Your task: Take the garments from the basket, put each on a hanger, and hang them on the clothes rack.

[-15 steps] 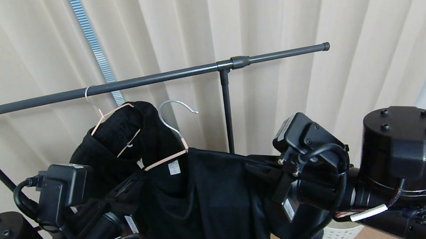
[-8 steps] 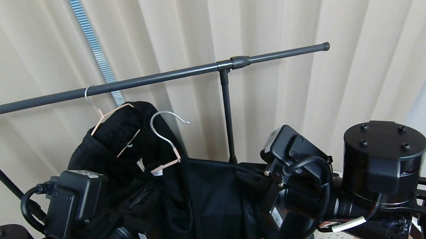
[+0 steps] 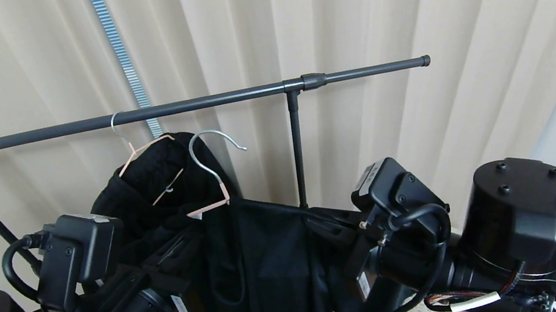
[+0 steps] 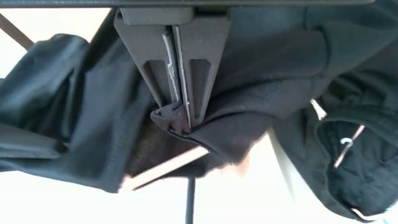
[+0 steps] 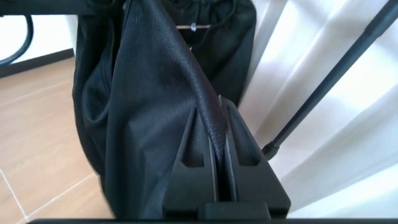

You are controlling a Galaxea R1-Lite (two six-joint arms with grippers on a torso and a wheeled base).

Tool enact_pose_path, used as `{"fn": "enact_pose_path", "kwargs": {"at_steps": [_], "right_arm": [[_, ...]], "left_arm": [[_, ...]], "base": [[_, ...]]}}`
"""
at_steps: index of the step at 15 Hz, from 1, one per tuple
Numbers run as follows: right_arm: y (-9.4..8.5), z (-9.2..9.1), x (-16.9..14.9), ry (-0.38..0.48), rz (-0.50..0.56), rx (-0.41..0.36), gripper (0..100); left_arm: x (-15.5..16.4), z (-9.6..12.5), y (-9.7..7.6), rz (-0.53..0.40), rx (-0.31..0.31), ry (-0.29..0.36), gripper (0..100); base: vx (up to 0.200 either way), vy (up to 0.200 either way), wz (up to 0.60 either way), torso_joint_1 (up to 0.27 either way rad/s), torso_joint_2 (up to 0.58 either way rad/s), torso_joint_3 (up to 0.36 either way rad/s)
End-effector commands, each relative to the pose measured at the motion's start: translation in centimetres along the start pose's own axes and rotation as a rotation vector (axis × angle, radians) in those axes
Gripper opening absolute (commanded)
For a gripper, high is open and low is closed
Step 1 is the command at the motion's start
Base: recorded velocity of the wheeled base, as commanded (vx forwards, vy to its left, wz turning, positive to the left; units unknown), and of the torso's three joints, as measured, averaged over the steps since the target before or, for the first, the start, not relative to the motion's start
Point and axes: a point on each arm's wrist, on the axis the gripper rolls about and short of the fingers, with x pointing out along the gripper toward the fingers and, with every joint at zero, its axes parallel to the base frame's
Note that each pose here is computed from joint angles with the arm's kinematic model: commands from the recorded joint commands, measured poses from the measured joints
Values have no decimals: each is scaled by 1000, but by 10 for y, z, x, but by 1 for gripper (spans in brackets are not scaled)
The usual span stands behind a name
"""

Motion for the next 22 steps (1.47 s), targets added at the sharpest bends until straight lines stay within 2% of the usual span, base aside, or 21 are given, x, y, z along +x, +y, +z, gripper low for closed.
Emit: {"fn": "enact_pose_path", "kwargs": {"at_steps": [1, 4, 5, 9, 10, 14, 15, 17, 18, 20, 21, 22], "right_arm": [[-2, 9, -9, -35, 12, 3, 0], [-4, 10, -10, -38, 10, 2, 0], [-5, 9, -10, -37, 6, 3, 0], [-14, 9, -9, -35, -22, 5, 0], [-21, 7, -9, -36, -17, 5, 0], [-33, 5, -9, -39, 2, 9, 0], [-38, 4, -10, -40, 7, 10, 0], [-54, 1, -17, -44, 33, 8, 0], [-59, 1, -18, -51, 49, 9, 0], [-70, 0, -23, -54, 39, 10, 0], [-80, 2, -28, -76, 72, 9, 0], [-86, 3, -32, -88, 109, 8, 0]], "left_arm": [[1, 0, 2, 14, -1, -2, 0], [0, 0, 2, 13, 0, 0, 0], [0, 0, 2, 11, 1, -2, 100], [-7, 9, 4, 7, 0, -32, 100], [-13, 19, 7, 9, 5, -36, 100], [-24, 37, 12, 14, 2, 26, 100], [-27, 42, 16, 33, 4, 30, 100], [-28, 47, 37, 120, -4, 36, 100], [-28, 47, 43, 104, -9, 32, 100], [-38, 49, 52, 15, -20, 8, 100], [-42, 44, 59, -35, -21, 25, 100], [-42, 39, 66, -43, -27, 42, 100]], "base": [[0, 0, 0, 0, 0, 0], [0, 0, 0, 0, 0, 0], [0, 0, 0, 0, 0, 0], [0, 0, 0, 0, 0, 0], [0, 0, 0, 0, 0, 0], [0, 0, 0, 0, 0, 0], [0, 0, 0, 0, 0, 0], [0, 0, 0, 0, 0, 0], [0, 0, 0, 0, 0, 0], [0, 0, 0, 0, 0, 0], [0, 0, 0, 0, 0, 0], [0, 0, 0, 0, 0, 0]]}}
